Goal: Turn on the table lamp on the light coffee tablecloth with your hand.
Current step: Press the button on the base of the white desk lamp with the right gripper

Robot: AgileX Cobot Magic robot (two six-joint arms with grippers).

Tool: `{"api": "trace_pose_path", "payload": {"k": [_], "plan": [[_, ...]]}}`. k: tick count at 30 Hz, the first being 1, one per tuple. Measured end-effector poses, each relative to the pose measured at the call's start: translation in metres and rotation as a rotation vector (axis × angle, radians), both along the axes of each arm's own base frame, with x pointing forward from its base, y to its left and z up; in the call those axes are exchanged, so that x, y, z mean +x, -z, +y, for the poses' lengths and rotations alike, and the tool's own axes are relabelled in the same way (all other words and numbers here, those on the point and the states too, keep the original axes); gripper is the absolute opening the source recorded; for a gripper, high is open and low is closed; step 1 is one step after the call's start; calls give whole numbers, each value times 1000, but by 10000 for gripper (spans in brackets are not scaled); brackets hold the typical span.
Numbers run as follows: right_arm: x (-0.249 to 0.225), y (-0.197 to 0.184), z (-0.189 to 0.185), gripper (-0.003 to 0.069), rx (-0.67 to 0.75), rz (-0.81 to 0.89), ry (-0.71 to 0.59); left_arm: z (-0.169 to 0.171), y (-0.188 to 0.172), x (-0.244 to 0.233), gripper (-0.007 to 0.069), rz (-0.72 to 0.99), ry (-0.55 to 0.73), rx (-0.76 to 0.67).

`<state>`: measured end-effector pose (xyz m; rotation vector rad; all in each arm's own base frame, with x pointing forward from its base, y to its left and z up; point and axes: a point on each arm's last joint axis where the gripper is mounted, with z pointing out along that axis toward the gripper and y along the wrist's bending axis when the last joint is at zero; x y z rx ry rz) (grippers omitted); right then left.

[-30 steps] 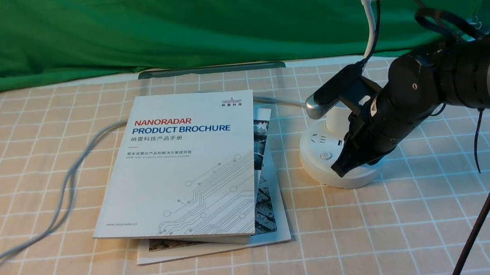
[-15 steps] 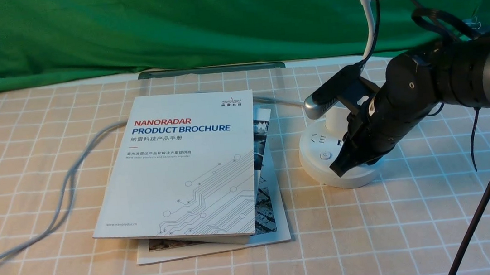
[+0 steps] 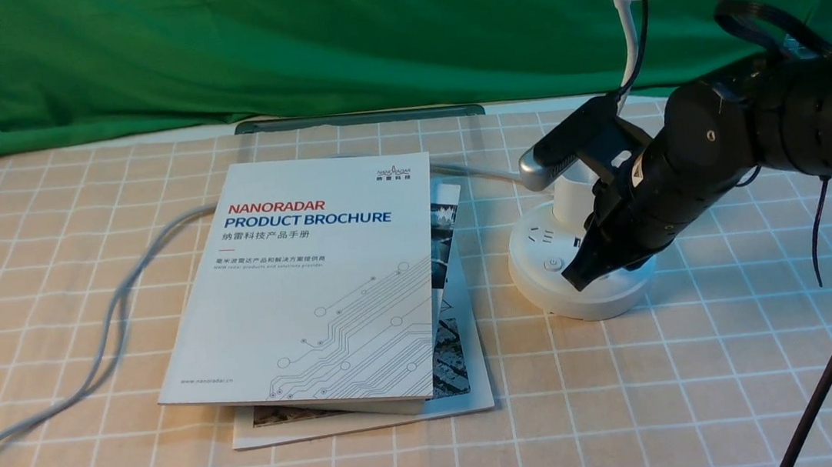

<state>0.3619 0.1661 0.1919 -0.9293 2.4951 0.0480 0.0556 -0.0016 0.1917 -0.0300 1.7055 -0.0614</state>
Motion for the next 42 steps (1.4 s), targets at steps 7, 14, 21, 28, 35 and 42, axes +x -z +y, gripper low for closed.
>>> {"api": "trace_pose_path", "payload": {"k": [7, 14, 21, 28, 35, 42], "plan": [[1, 1, 0, 30, -6, -22, -10, 0, 0, 0, 21, 0, 0, 0], [2, 0, -1, 30, -11, -38, -16, 0, 0, 0, 21, 0, 0, 0], [4, 14, 0, 30, -31, -4, -19, 0, 0, 0, 21, 0, 0, 0], [5, 17, 0, 30, -40, -1, -23, 0, 0, 0, 21, 0, 0, 0], [7, 18, 1, 30, -35, -18, -25, 0, 0, 0, 21, 0, 0, 0], [0, 1, -2, 30, -23, -25, -17, 0, 0, 0, 21, 0, 0, 1]]}}
